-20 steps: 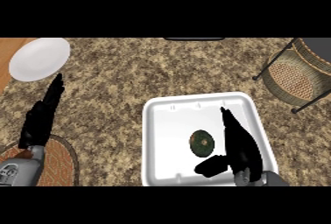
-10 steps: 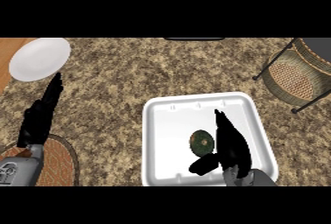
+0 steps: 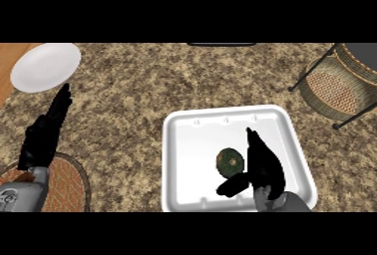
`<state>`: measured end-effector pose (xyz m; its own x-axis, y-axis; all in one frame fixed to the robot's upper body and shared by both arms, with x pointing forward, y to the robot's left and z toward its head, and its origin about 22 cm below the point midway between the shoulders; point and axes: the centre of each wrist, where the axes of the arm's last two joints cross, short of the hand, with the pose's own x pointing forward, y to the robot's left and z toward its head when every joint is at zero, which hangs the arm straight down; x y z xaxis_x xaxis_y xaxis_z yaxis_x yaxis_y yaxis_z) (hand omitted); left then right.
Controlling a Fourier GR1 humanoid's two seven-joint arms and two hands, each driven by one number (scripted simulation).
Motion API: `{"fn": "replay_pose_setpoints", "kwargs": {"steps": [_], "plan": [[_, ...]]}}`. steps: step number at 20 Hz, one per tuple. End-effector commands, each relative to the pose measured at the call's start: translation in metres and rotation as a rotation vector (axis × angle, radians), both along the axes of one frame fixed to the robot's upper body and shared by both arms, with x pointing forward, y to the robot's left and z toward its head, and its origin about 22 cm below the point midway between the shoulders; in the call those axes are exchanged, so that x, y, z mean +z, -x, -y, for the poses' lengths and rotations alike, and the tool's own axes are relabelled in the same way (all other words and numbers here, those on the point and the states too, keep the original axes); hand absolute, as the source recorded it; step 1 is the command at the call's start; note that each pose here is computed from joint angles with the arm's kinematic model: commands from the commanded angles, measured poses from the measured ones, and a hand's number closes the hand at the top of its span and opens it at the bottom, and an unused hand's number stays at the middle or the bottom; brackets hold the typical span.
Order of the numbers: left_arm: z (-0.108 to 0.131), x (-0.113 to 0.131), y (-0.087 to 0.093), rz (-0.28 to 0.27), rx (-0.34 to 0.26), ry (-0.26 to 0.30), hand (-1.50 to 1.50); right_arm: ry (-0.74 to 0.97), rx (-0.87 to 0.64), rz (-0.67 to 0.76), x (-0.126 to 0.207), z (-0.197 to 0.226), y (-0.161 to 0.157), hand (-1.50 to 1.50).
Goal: Pick the squash from the tray and place it in the tiered basket
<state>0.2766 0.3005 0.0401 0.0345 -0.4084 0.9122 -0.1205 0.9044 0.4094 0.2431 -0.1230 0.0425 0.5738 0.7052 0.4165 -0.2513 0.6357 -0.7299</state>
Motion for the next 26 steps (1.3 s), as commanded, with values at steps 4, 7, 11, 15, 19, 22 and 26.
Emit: {"fn": "replay_pose_setpoints", "kwargs": {"steps": [4, 7, 11, 15, 19, 22, 26], "plan": [[-0.002, -0.008, -0.002, -0.006, 0.004, -0.002, 0.0, 0.031, -0.073, -0.109, -0.014, -0.023, -0.004, -1.5], [0.009, -0.017, 0.01, 0.002, 0.0, 0.003, 0.0, 0.006, -0.083, -0.126, -0.015, -0.011, -0.024, -1.5], [0.004, -0.011, -0.003, -0.012, 0.001, 0.0, 0.0, -0.018, -0.069, -0.145, -0.04, -0.019, -0.021, -1.5], [-0.001, -0.02, -0.004, -0.001, 0.02, 0.002, 0.0, -0.073, 0.012, -0.228, -0.032, -0.011, -0.026, 1.5], [0.019, -0.005, 0.005, 0.01, -0.001, 0.003, 0.0, 0.113, 0.159, -0.174, -0.043, -0.027, -0.022, 1.5], [0.0, -0.015, 0.0, -0.004, 0.008, 0.013, 0.0, 0.07, 0.141, -0.153, -0.056, -0.024, -0.01, 1.5], [0.008, -0.007, -0.001, -0.006, 0.012, -0.001, 0.0, -0.07, 0.04, -0.094, -0.025, -0.032, -0.019, 1.5]]}}
